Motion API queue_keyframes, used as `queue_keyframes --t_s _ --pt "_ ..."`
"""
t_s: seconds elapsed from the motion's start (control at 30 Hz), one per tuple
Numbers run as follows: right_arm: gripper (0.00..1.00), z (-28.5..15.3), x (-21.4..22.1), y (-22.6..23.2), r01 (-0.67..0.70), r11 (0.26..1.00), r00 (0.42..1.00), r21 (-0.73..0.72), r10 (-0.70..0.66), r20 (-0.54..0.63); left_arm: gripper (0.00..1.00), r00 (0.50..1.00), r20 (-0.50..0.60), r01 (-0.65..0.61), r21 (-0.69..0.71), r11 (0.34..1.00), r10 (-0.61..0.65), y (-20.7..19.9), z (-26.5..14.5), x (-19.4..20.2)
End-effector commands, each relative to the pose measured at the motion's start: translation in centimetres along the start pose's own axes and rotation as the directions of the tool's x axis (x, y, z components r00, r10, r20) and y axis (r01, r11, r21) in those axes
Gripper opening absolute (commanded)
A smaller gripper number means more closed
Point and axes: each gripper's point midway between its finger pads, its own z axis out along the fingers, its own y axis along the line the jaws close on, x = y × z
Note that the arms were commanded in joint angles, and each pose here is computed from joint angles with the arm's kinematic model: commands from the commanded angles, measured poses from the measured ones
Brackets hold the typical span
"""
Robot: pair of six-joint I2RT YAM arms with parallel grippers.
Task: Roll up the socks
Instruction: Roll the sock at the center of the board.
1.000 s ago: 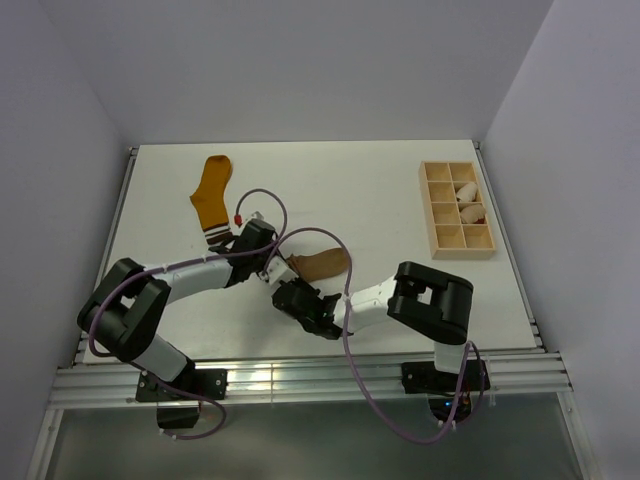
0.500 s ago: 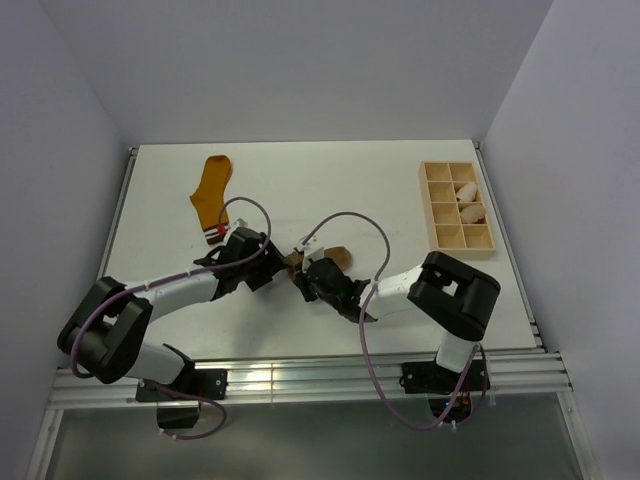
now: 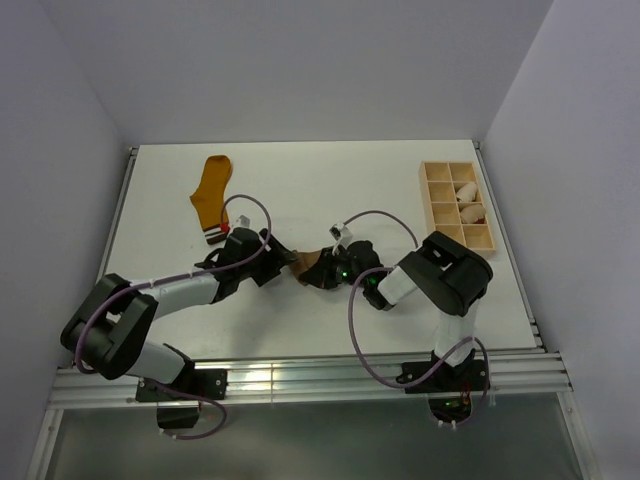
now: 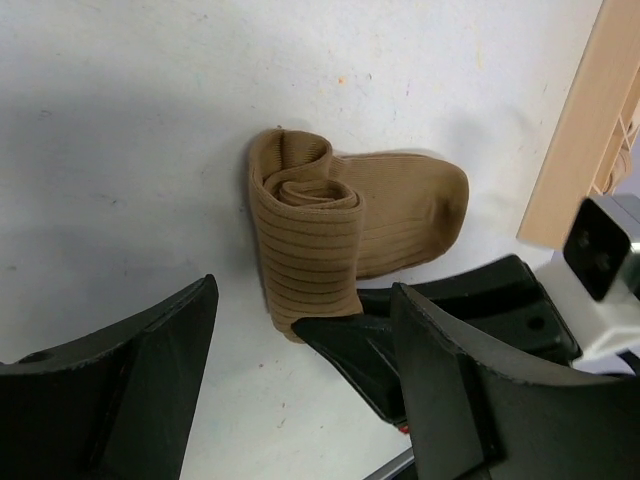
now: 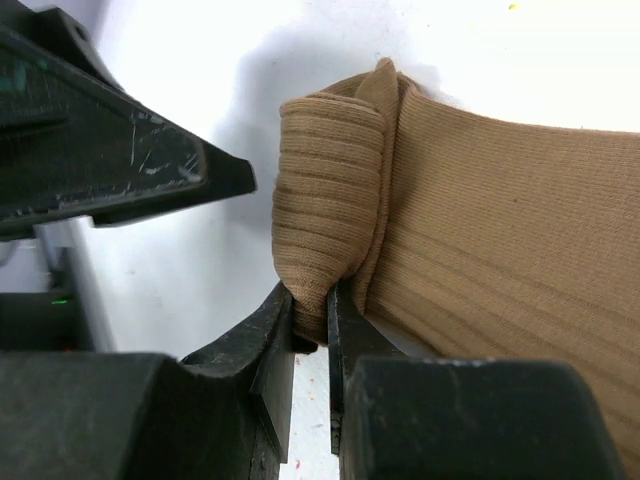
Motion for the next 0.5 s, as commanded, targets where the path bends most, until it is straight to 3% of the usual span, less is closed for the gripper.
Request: queue_keyframes --t_s 0.0,0.47 --pt "0.0 -0.7 2.6 -0.4 -0.157 0.985 0.983 -0.065 0.149 -0.111 0.74 1.0 -0.002 -0.02 0.064 0.998 0.02 -1.0 0.4 -0.1" --pt "0.0 -0.3 2.8 -2.2 -0.256 0.964 0.951 -0.065 0.239 -0.198 0.72 0.999 -0.027 -0.043 0.012 0.999 0.044 0.3 3.0 0.5"
